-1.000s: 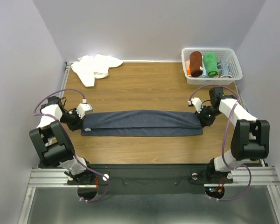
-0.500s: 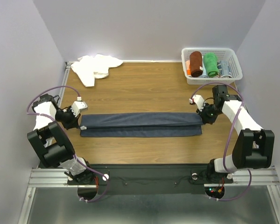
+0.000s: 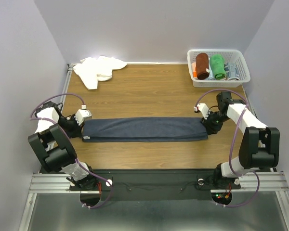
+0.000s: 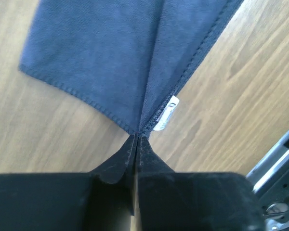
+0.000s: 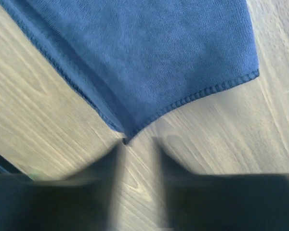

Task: Roll the towels
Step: Fold the towel

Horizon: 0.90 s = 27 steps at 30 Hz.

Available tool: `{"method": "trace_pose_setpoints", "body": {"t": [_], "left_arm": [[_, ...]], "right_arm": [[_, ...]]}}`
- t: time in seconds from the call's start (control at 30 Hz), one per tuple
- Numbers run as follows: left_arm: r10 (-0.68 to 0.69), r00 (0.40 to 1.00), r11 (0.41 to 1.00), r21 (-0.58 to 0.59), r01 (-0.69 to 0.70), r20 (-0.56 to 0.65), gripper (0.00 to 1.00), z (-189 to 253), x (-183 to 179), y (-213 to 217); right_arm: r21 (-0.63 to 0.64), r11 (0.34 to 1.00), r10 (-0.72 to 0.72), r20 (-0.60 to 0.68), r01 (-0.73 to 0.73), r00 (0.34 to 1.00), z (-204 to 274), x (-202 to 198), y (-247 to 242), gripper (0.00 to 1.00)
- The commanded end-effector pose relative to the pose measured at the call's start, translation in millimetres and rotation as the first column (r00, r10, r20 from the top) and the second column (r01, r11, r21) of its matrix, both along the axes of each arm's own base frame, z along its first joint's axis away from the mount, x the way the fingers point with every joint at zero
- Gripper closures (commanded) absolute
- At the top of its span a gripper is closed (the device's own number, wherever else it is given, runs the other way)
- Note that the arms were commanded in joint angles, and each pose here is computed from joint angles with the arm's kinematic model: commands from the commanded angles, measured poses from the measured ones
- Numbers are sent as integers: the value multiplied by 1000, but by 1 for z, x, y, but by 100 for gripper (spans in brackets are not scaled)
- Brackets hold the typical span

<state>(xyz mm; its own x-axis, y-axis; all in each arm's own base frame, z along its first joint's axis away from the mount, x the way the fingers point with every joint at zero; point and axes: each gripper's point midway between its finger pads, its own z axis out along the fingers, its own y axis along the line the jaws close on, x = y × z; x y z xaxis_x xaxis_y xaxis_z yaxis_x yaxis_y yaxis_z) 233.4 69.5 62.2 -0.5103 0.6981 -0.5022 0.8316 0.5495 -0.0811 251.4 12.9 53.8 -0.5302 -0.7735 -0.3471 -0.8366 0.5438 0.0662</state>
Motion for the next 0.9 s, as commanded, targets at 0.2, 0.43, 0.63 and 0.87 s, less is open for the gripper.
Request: {"method": "trace_pose_setpoints", "body": {"t": [0.2, 0.43, 0.63, 0.87], "left_arm": [[1, 999, 999, 35, -2, 39, 45, 31, 3, 5], [218, 957, 976, -47, -213, 193, 47, 62, 70, 8], [337, 923, 941, -56, -333, 183, 66, 45, 97, -3], [426, 902, 904, -55, -423, 69, 72, 5, 105, -7]], "right_arm": [[96, 995, -7, 134, -6, 991, 68, 22, 15, 32], [176, 964, -203, 9, 198, 979, 62, 70, 23, 58], [163, 936, -316, -8, 313, 949, 43, 101, 23, 80], [44, 926, -375, -37, 376, 926, -8, 99, 12, 81]]}}
